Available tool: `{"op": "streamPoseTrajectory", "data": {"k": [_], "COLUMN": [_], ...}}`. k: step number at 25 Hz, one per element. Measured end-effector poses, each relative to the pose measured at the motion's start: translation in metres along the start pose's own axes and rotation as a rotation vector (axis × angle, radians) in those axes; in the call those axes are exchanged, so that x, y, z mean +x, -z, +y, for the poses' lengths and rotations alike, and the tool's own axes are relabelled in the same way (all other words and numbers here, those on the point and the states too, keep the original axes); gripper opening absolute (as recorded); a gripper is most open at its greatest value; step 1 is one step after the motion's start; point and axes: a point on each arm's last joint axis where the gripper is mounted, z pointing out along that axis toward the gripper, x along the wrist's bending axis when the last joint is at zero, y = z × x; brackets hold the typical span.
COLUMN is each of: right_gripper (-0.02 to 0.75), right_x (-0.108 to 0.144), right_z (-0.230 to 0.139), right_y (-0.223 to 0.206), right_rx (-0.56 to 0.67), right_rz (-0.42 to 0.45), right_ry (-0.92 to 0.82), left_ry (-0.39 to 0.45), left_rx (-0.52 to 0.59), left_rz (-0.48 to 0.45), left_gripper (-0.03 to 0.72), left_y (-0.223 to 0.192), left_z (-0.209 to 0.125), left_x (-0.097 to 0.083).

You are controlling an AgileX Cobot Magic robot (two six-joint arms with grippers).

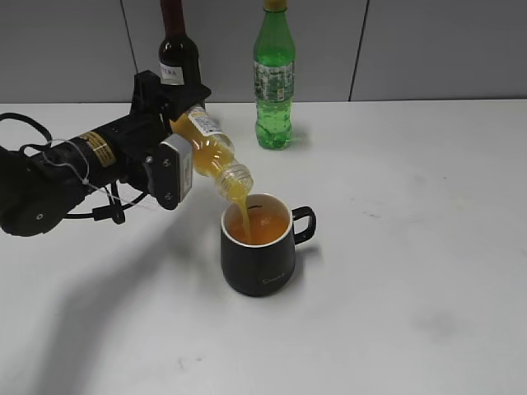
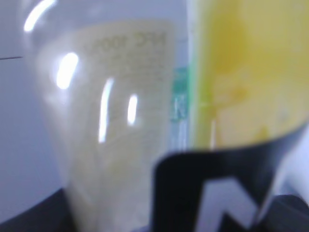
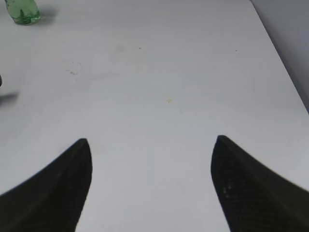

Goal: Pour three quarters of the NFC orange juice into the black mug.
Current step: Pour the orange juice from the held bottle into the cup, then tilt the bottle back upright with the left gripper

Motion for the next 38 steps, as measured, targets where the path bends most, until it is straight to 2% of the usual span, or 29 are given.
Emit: {"op": "streamPoseTrajectory", "data": {"k": [38], "right_gripper": [0.582], "right_x": [0.0], "right_z": [0.0], "right_y": [0.0], "right_rx": [0.0], "right_rz": [0.0], "right_ry": [0.0], "left_ry": [-0.016], "left_rx": [0.001], "left_rz": [0.004], "left_gripper": [0.471], "left_y": [-0.0007], "left_z": [-0.0004], "left_x": [0.0008]}}
